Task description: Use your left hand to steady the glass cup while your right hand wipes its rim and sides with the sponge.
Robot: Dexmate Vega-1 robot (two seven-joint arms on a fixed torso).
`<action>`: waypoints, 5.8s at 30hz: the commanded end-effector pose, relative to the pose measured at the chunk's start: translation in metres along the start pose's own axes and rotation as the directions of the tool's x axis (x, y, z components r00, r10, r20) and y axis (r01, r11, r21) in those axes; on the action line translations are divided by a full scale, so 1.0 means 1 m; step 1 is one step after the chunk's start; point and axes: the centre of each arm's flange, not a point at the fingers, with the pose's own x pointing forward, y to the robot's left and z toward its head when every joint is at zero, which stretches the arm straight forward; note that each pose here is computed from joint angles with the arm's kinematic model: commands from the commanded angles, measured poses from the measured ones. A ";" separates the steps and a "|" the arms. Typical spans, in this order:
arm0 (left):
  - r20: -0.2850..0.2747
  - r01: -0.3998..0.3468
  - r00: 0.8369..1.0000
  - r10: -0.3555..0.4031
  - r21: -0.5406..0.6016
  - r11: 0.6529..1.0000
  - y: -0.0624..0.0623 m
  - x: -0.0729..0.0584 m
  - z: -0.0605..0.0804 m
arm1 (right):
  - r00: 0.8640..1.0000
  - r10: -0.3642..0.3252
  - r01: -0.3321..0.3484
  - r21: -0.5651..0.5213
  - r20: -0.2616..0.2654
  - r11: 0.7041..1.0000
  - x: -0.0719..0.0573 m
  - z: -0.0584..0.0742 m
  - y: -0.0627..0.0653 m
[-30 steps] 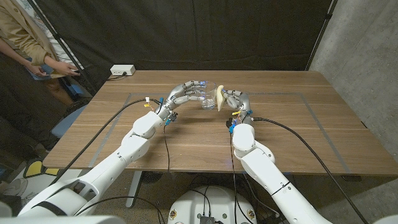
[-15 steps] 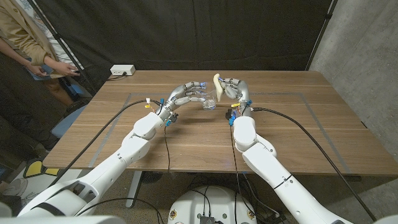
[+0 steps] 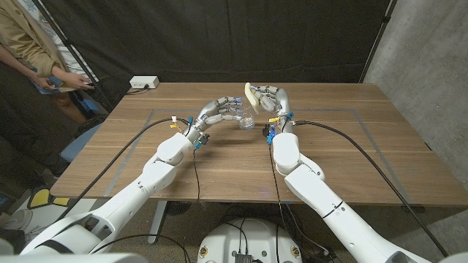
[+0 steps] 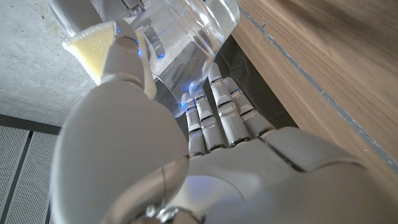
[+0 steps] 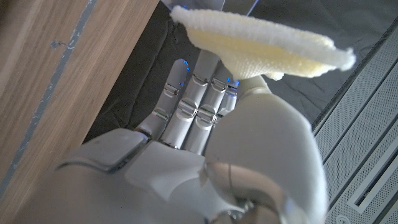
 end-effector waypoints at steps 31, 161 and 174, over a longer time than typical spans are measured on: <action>0.024 -0.016 1.000 0.016 -0.008 1.000 0.010 -0.006 0.006 | 0.940 -0.026 0.087 0.164 -0.341 0.983 -0.030 -0.061 -0.005; -0.263 -0.025 0.959 0.108 0.301 0.953 0.016 -0.025 -0.025 | 0.967 -0.225 -0.046 -0.949 -0.120 0.311 0.006 -0.135 -0.102; -0.284 0.076 0.959 0.012 0.297 0.952 0.011 -0.017 -0.016 | 0.969 -0.221 -0.030 -0.946 -0.106 0.322 0.004 -0.134 -0.108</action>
